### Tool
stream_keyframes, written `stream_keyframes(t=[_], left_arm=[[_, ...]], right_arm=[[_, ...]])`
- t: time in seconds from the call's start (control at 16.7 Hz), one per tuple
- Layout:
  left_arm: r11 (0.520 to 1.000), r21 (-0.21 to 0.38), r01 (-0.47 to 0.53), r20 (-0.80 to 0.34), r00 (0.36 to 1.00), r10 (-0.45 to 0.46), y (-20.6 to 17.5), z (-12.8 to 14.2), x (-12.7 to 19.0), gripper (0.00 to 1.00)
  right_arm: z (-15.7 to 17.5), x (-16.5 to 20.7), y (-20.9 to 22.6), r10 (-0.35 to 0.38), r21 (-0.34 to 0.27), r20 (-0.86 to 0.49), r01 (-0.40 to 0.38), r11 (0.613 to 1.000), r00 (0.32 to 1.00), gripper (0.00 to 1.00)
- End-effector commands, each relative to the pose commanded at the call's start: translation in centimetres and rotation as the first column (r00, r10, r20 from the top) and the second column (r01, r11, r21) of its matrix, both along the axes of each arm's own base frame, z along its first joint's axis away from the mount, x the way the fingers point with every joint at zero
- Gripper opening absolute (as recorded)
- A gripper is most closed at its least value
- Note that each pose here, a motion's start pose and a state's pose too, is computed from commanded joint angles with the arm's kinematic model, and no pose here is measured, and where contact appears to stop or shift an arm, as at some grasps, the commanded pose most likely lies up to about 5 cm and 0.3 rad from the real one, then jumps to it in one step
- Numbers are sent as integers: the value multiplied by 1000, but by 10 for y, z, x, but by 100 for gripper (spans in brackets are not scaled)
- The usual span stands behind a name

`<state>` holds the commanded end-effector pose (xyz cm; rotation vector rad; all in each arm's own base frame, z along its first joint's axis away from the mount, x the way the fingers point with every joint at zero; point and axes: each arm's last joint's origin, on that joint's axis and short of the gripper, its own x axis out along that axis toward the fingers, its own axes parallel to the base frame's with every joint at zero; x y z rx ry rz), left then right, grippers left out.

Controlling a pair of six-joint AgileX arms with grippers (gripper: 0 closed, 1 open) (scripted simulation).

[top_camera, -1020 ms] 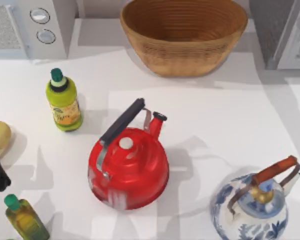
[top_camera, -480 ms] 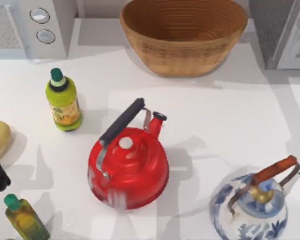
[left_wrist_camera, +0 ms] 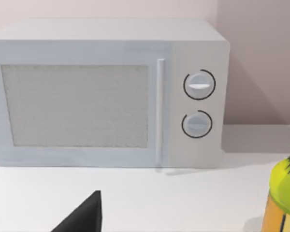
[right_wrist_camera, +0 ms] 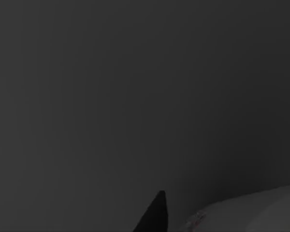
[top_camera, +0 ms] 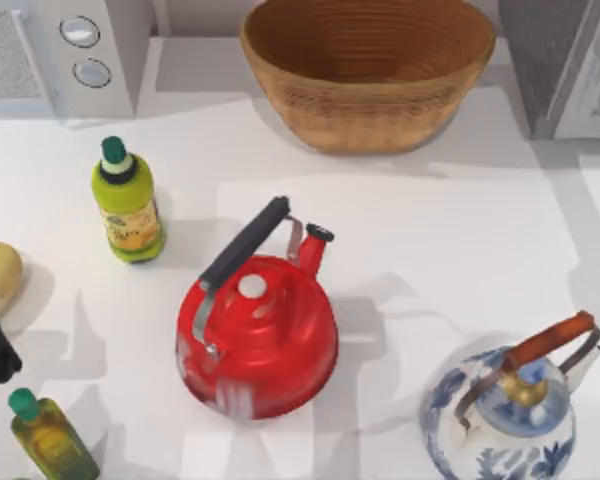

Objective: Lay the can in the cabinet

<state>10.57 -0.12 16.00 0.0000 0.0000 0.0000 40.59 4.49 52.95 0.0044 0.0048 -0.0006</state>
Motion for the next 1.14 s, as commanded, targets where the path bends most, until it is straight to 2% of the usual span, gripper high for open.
stream_keyframes(t=[0.78, 1.14], left_arm=[[1000, 0, 0, 0, 1000, 0, 0, 0, 0, 100], [1000, 0, 0, 0, 1000, 0, 0, 0, 0, 100]], right_arm=[[0, 0, 0, 0, 0, 0, 0, 1000, 1000, 98], [0, 0, 0, 0, 0, 0, 0, 1000, 1000, 100]])
